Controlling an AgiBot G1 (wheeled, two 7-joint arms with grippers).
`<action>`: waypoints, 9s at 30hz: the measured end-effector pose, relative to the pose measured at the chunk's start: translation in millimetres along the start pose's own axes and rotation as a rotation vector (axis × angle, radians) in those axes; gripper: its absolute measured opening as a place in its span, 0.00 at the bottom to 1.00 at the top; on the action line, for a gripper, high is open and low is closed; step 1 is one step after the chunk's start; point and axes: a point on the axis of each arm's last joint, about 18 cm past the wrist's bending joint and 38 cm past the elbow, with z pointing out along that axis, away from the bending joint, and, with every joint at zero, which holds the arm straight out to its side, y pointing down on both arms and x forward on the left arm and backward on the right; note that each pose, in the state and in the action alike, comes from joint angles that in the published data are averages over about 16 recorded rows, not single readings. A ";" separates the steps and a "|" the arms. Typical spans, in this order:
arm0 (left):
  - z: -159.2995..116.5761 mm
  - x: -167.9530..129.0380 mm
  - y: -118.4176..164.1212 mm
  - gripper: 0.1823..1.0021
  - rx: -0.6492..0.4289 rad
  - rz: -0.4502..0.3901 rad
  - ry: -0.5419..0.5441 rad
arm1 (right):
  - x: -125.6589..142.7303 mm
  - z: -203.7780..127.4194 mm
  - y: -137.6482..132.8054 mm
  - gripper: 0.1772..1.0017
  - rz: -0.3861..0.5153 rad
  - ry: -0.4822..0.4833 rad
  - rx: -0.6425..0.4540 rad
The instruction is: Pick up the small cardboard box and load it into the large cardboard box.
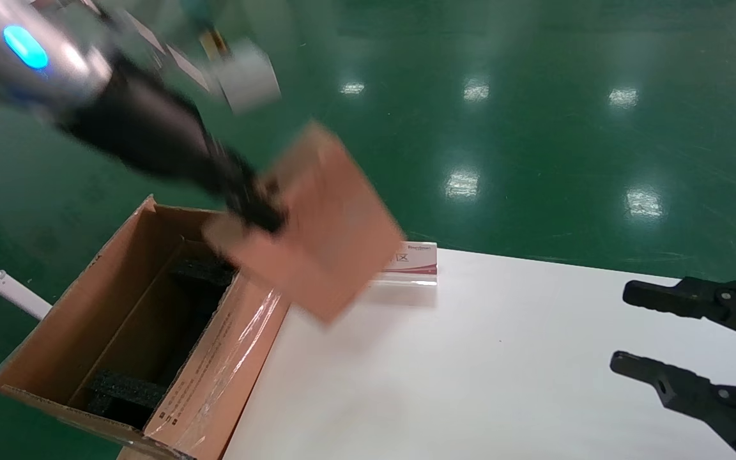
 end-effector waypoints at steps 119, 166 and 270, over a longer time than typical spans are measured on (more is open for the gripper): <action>69.6 -110.3 193.8 0.04 -0.482 -0.365 -0.482 | 0.0 0.0 0.0 1.00 0.000 0.000 0.000; 118.1 -126.1 207.1 0.04 -0.524 -0.376 -0.537 | 0.1 -0.1 0.0 1.00 0.000 0.000 0.000; 111.0 72.8 41.0 1.00 0.458 0.277 0.390 | 0.4 -0.3 0.2 1.00 0.000 0.001 0.000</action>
